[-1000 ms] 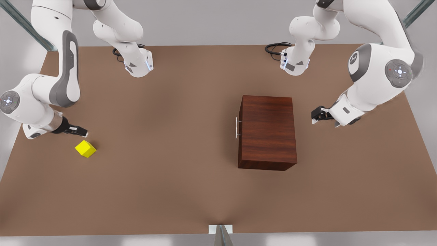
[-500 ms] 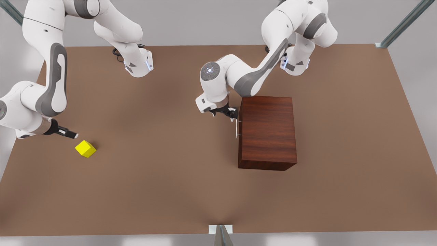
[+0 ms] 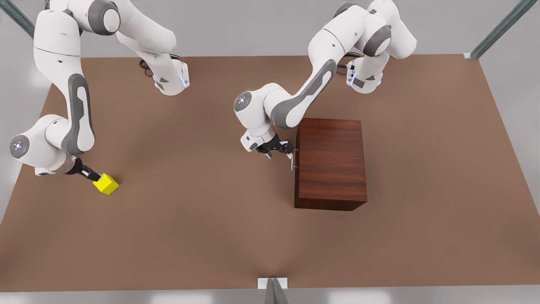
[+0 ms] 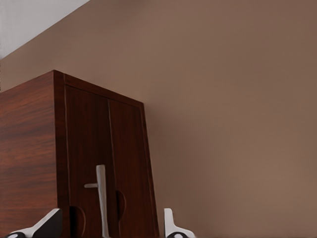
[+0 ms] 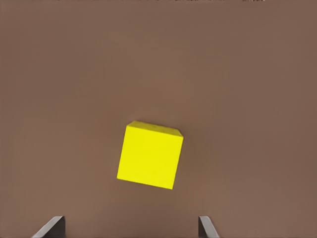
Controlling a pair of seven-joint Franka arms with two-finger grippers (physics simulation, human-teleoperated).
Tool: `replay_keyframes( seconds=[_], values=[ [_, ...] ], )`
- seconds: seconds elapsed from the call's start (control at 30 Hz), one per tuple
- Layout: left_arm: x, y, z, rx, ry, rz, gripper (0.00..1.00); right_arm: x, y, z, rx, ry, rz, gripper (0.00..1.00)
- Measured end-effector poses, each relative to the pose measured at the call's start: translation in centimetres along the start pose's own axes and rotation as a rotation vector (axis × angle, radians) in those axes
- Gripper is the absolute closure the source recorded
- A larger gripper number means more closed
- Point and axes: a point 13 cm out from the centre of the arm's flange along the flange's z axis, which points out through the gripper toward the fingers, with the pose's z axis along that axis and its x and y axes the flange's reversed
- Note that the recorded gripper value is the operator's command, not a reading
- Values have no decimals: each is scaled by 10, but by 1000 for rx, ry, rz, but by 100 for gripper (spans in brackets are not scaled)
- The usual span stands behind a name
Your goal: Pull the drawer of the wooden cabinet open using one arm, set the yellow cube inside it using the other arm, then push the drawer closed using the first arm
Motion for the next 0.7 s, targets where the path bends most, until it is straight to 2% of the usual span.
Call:
replay_keyframes(
  seconds=[0.4, 0.7],
  values=[
    [27, -8, 56, -70, 74, -49, 0, -21, -7, 48, -17, -33, 89, 0],
    [31, -18, 69, -68, 78, -94, 0, -23, -10, 77, -8, -26, 111, 0]
  ],
)
